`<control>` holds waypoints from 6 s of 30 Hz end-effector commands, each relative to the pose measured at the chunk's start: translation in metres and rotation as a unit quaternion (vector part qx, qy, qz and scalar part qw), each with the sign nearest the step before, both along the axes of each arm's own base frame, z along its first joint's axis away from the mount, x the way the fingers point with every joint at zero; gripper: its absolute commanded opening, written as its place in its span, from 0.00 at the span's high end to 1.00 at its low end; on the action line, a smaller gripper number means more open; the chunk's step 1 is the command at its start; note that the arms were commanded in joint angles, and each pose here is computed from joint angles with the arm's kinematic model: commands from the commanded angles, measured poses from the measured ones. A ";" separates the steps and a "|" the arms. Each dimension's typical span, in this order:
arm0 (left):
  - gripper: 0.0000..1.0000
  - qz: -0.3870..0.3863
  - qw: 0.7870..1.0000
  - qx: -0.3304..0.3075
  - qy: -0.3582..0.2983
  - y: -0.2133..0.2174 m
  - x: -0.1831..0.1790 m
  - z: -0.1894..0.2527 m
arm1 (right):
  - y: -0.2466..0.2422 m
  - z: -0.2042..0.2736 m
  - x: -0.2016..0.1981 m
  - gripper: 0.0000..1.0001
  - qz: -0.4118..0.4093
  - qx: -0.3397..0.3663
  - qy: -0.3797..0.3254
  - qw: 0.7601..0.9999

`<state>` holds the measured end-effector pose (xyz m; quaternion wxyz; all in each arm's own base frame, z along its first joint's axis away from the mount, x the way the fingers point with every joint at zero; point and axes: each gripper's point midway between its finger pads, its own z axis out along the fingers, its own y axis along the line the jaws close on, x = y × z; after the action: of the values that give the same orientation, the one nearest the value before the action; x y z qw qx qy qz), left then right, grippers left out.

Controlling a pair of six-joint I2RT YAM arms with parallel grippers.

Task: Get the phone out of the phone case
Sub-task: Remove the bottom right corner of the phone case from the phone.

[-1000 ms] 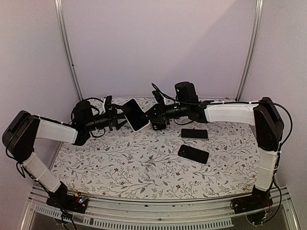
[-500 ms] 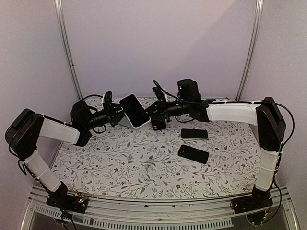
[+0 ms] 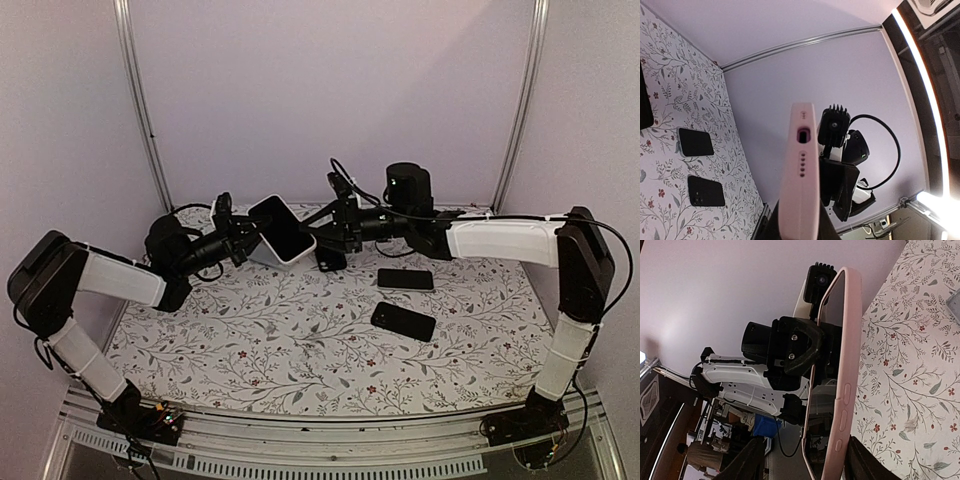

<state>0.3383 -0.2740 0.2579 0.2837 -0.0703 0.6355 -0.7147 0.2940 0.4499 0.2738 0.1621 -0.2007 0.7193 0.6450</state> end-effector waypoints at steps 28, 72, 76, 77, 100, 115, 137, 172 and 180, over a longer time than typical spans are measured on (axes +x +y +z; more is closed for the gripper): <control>1.00 -0.024 0.988 -0.147 -0.037 -0.010 -0.017 0.091 | -0.023 0.094 -0.043 0.93 0.055 0.152 -0.148 0.976; 1.00 -0.075 0.978 -0.186 -0.063 -0.019 -0.035 0.128 | -0.017 0.098 -0.049 0.67 0.054 0.163 -0.211 0.962; 1.00 -0.045 0.982 -0.166 -0.075 -0.011 -0.030 0.129 | -0.025 0.107 -0.051 0.63 0.037 0.165 -0.204 0.964; 1.00 -0.037 0.983 -0.161 -0.076 -0.009 -0.028 0.128 | -0.026 0.109 -0.053 0.62 0.037 0.167 -0.203 0.964; 1.00 -0.030 0.982 -0.158 -0.097 -0.003 -0.028 0.140 | -0.033 0.117 -0.041 0.86 -0.002 0.168 -0.174 0.970; 1.00 -0.040 0.958 -0.188 -0.214 0.010 -0.062 0.186 | -0.022 0.073 -0.019 0.98 -0.012 0.116 -0.078 0.990; 1.00 -0.048 0.949 -0.164 -0.264 0.005 -0.072 0.203 | -0.031 -0.003 0.027 0.90 -0.130 -0.030 0.001 0.991; 1.00 -0.071 0.960 -0.113 -0.246 -0.013 -0.073 0.178 | -0.025 0.021 0.036 0.78 -0.135 -0.003 -0.025 0.990; 1.00 -0.091 0.965 -0.096 -0.227 -0.027 -0.072 0.164 | -0.018 0.037 0.032 0.76 -0.110 0.027 -0.036 0.993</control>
<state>0.3302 -0.2740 0.3797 0.3957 0.0072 0.5423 -0.7411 0.2997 0.4269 0.3368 0.2603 -0.1777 0.6870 0.6547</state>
